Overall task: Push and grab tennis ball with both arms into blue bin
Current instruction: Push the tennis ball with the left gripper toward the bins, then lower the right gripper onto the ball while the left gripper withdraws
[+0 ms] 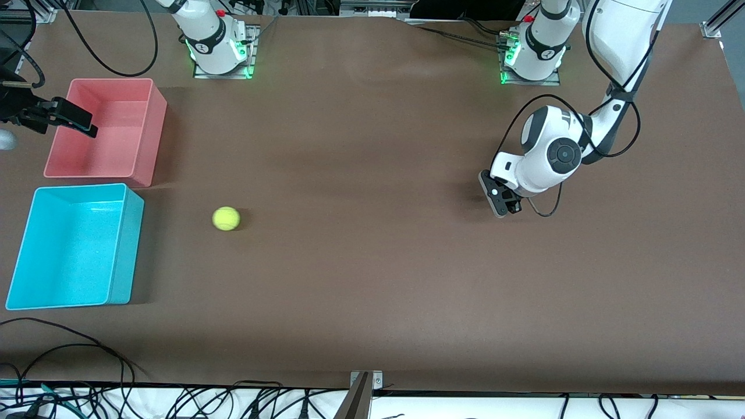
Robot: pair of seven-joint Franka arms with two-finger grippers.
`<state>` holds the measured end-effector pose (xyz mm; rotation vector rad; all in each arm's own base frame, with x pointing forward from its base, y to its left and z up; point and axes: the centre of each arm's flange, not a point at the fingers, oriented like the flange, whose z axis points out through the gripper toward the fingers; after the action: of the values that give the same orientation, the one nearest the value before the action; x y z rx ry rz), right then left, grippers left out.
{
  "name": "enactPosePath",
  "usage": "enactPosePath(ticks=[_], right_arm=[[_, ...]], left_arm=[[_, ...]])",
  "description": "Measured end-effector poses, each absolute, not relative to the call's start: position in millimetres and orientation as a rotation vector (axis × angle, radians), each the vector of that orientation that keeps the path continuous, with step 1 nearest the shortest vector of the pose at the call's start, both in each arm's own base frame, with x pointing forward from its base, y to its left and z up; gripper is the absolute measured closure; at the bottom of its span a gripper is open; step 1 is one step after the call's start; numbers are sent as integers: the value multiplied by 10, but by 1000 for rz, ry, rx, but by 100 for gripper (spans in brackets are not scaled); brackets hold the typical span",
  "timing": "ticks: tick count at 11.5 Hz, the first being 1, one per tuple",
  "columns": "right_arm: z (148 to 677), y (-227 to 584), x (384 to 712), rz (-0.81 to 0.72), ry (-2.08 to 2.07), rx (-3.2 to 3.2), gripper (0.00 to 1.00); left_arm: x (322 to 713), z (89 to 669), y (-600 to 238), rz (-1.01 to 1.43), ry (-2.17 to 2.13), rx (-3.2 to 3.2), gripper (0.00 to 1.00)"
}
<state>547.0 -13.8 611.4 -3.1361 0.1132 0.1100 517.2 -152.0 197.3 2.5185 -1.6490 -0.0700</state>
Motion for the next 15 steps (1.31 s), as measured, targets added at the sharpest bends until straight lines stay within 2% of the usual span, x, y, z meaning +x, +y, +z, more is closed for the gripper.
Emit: enactPosePath(ticks=[4,10,11,15], right_arm=[[6090,-134,5482,117,112,-3137,0],[5994,-48,5521,152,78,-3175,0],[5864,-85,5560,207,88,-3172,0],[4894,-226,5861,463,127,-3129,0]], left_arm=[[5173,1973,-1515,-70,-1648,2519,99],[5238,2008,-1364,-56,-1616,2545,89],[5249,2023,-1348,-51,-1613,2549,84],[5415,2560,-1025,54,-1568,2638,38]])
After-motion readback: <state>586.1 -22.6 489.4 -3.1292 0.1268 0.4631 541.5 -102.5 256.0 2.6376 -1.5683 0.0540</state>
